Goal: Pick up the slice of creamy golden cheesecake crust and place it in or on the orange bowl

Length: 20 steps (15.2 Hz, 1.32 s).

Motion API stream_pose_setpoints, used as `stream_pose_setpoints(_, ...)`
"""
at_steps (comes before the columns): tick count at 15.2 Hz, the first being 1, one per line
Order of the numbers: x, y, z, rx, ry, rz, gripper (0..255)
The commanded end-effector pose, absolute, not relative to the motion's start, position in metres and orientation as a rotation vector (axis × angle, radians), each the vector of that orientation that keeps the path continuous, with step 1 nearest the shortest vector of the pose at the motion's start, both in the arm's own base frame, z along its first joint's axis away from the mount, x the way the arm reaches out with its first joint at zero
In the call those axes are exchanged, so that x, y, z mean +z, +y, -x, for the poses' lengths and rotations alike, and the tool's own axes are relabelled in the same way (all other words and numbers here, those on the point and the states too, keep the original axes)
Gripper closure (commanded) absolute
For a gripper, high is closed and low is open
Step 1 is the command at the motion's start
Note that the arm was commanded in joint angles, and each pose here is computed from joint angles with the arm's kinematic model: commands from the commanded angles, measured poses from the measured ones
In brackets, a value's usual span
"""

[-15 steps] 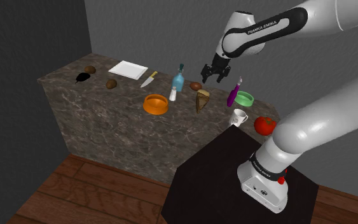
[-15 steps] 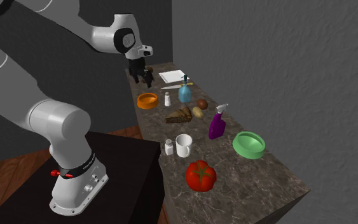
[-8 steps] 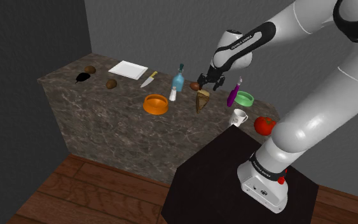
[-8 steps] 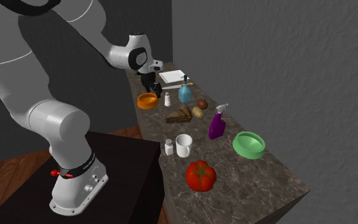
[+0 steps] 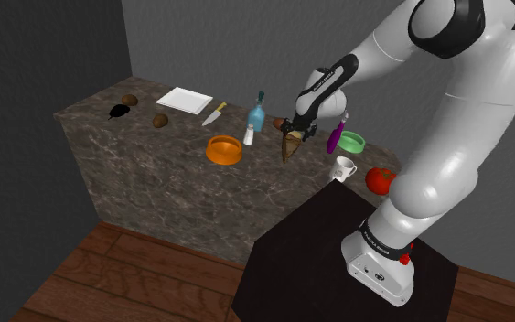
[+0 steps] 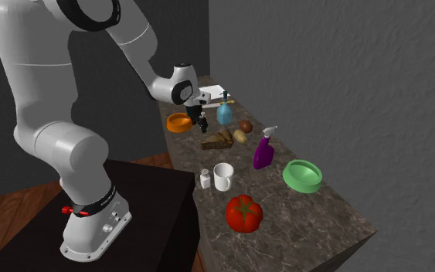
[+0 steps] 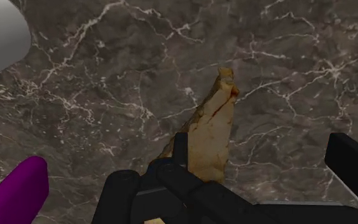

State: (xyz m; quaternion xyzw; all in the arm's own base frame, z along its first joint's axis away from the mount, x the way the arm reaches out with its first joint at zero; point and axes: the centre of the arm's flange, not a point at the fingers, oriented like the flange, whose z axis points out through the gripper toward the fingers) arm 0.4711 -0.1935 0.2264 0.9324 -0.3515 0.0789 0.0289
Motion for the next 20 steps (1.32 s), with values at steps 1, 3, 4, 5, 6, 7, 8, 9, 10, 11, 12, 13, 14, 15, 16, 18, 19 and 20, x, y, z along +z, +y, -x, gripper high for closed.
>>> stream_pose_setpoints(1,0.204,-0.207,-0.478,0.251,-1.146,-2.849,0)
stream_pose_setpoints(3,0.182,-0.220,-0.484,0.256,-1.204,-2.821,0)
stream_pose_setpoints(4,0.171,-0.226,-0.486,0.259,-1.233,-2.807,0)
stream_pose_setpoints(5,0.160,-0.233,-0.489,0.262,-1.262,-2.792,0)
stream_pose_setpoints(6,0.154,-0.237,-0.490,0.263,-1.280,-2.783,0)
stream_pose_setpoints(7,0.148,-0.238,-0.491,0.263,-1.280,-2.783,0)
stream_pose_setpoints(8,0.143,-0.239,-0.491,0.263,-1.280,-2.783,0)
stream_pose_setpoints(9,0.138,-0.239,-0.492,0.263,-1.280,-2.783,0)
stream_pose_setpoints(10,0.133,-0.240,-0.493,0.263,-1.280,-2.783,0)
stream_pose_setpoints(11,0.128,-0.241,-0.493,0.263,-1.280,-2.783,0)
stream_pose_setpoints(12,0.122,-0.242,-0.494,0.263,-1.280,-2.783,0)
stream_pose_setpoints(13,0.117,-0.242,-0.495,0.263,-1.280,-2.783,0)
stream_pose_setpoints(14,0.114,-0.243,-0.495,0.263,-1.280,-2.783,0)
stream_pose_setpoints(15,0.114,-0.243,-0.495,0.263,-1.280,-2.783,0)
stream_pose_setpoints(16,0.114,-0.243,-0.495,0.263,-1.280,-2.783,0)
stream_pose_setpoints(18,0.114,-0.243,-0.495,0.263,-1.280,-2.783,0)
stream_pose_setpoints(19,0.114,-0.243,-0.495,0.263,-1.280,-2.783,0)
stream_pose_setpoints(20,0.114,-0.243,-0.495,0.263,-1.280,-2.783,0)
